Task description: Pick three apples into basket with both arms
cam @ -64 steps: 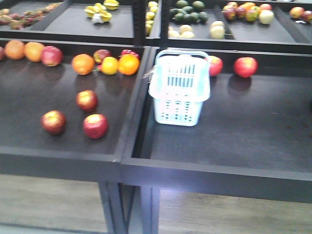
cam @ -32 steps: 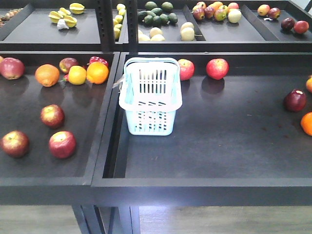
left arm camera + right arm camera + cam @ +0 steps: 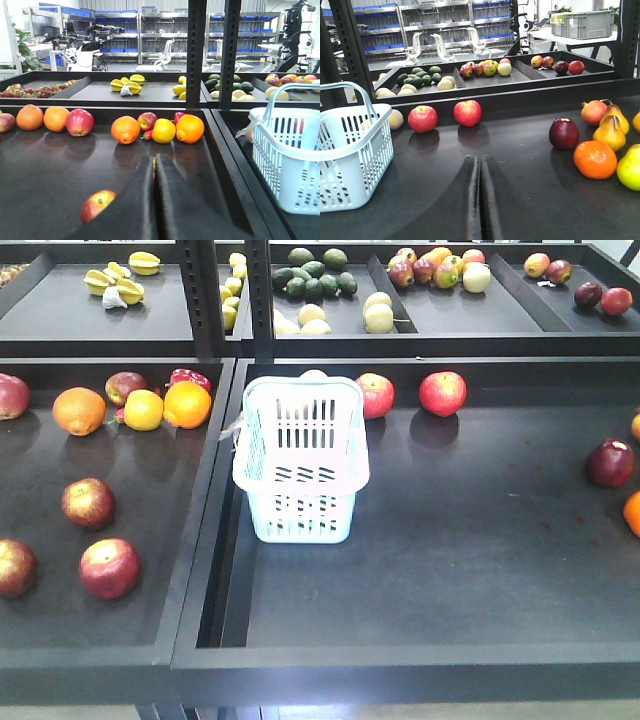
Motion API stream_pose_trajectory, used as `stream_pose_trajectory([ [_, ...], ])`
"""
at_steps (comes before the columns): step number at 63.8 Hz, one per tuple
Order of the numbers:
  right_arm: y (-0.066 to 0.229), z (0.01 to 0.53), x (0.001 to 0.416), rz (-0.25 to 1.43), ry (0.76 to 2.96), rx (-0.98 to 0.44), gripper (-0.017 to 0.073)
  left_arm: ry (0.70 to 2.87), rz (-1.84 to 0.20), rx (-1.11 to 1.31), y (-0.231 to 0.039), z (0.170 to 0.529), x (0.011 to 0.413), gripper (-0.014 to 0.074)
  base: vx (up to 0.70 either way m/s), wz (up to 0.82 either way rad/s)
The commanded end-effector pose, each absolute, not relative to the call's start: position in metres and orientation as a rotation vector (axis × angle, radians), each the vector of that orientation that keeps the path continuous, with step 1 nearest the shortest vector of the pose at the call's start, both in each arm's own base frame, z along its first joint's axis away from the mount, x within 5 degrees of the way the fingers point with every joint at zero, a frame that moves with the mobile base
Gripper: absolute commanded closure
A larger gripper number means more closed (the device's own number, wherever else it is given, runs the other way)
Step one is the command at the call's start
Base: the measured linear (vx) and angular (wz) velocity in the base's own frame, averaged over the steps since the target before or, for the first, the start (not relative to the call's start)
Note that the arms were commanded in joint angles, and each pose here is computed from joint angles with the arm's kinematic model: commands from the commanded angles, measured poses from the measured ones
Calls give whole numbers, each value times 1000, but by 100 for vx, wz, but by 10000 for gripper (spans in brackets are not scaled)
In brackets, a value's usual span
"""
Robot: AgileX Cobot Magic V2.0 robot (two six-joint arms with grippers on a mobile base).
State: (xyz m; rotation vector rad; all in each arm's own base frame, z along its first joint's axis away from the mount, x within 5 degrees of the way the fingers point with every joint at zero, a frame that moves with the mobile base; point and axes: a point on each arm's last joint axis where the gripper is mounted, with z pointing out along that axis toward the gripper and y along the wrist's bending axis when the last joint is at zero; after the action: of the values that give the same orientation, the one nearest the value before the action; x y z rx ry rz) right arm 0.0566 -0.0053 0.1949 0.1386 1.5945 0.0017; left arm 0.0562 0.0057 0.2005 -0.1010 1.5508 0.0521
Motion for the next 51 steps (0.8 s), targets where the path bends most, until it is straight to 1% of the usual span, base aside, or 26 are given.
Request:
stream_pose_trajectory([
  [1, -5, 198, 56, -5, 1525, 122, 564, 1491, 39, -94, 5, 200, 56, 600, 10, 0],
  [51, -5, 198, 56, -5, 1525, 122, 564, 1491, 39, -94, 5, 200, 56, 600, 9, 3],
])
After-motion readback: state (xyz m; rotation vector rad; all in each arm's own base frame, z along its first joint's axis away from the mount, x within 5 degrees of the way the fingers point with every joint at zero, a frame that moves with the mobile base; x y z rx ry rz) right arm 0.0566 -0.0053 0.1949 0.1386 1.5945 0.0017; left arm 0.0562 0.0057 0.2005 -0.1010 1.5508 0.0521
